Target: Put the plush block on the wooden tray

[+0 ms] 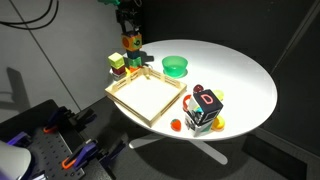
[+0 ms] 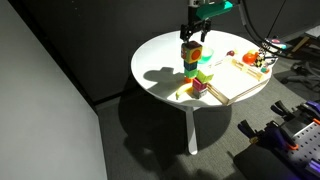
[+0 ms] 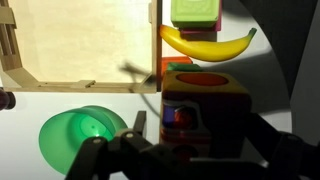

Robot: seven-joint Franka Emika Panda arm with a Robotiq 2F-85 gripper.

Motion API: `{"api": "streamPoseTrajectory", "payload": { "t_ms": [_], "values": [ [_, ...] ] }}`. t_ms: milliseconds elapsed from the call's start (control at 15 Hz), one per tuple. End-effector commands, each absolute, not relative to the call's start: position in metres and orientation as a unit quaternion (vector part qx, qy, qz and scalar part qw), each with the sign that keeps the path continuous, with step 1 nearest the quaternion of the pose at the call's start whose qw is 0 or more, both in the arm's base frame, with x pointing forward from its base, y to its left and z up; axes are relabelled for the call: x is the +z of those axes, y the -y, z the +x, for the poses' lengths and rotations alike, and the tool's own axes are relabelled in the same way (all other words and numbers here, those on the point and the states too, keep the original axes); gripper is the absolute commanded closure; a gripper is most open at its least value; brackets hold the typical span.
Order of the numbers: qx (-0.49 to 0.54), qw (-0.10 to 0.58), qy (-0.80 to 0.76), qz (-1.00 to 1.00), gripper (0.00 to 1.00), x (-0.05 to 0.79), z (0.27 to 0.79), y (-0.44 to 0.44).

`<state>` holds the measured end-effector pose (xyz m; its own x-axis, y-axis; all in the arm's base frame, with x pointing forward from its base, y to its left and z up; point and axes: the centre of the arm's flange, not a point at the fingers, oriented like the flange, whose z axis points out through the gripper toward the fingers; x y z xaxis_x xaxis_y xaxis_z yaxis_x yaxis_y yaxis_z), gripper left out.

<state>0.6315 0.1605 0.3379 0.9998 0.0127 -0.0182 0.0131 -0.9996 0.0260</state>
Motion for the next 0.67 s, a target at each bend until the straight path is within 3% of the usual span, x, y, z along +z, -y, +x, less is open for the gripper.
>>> {"api": "streamPoseTrajectory", "payload": {
  "t_ms": [0, 600],
  "values": [
    [-0.012, 0.029, -0.001, 1.0, 0.0, 0.3363, 0.6392, -0.1649],
    [-0.018, 0.015, -0.005, 1.0, 0.0, 0.3291, 0.6406, -0.1563]
  ]
}}
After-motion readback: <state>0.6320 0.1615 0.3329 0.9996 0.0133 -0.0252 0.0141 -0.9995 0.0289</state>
